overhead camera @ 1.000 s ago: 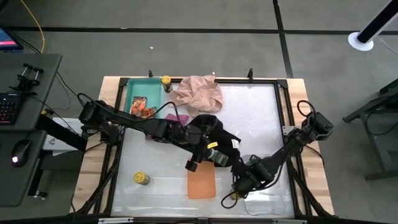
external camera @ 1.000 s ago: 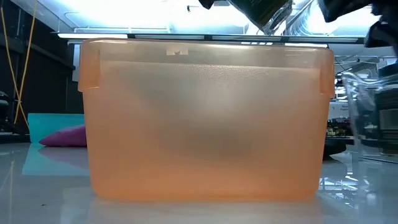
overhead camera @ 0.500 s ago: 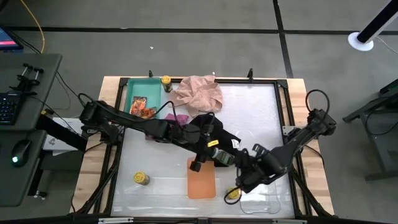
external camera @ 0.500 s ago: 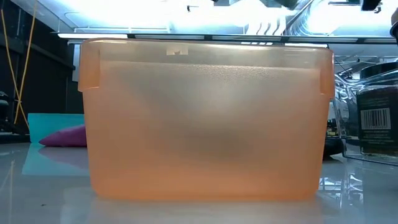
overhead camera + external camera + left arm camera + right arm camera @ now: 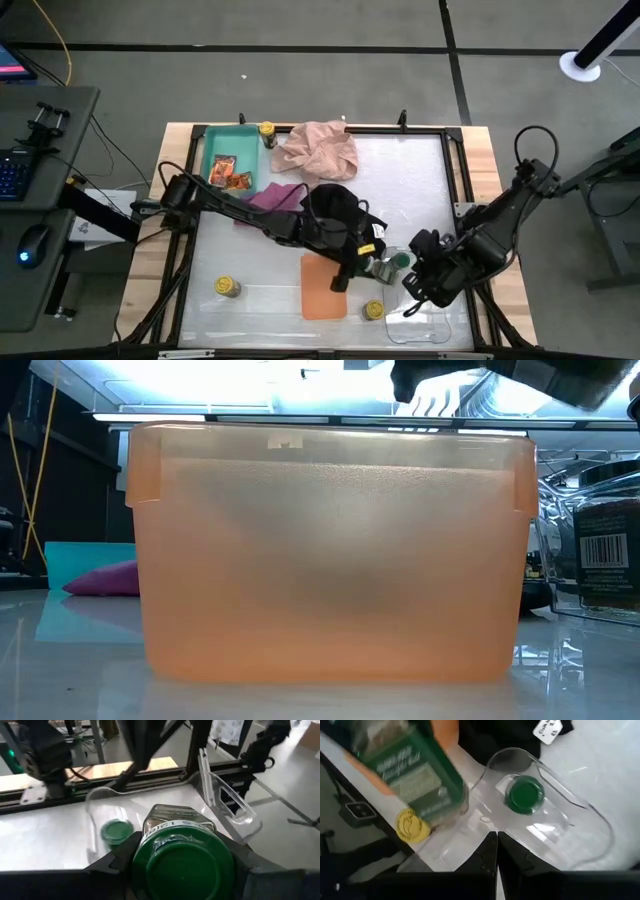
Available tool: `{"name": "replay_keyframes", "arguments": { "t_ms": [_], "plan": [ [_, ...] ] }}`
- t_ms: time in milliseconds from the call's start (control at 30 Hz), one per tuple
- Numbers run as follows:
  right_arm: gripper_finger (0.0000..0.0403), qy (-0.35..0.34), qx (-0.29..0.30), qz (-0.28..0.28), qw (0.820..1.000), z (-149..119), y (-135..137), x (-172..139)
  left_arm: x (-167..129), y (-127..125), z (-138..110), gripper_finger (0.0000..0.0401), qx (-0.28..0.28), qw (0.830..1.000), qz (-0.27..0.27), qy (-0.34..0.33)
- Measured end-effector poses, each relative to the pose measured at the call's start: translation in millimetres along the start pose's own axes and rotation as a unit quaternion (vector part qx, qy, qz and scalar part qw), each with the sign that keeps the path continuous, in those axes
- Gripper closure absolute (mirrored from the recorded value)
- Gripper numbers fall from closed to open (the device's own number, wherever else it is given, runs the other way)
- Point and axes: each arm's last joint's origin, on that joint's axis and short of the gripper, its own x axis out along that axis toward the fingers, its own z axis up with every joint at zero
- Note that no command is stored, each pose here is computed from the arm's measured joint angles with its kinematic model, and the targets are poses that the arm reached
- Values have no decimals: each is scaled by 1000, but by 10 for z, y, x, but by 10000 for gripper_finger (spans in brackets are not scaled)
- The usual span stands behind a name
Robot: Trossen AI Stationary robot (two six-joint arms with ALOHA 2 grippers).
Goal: Sort spices by type
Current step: Put the green seasoning bottle into the transparent bin
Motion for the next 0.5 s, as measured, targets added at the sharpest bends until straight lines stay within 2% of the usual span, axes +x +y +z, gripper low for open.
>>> {"name": "replay_keyframes", "arguments": {
  "t_ms": [167, 333, 500],
  "plan": [
    [403, 2, 10, -21, 1000, 16, -38, 216, 57, -8, -98, 234, 1, 999, 35, 34],
    [403, -12, 12, -28, 999, 29, -57, 296, 53, 50, -81, 234, 1, 997, 74, 25],
    [403, -13, 15, -13, 1000, 46, -27, 301, 105, 126, -141, 234, -10, 997, 77, 29]
  ]
}}
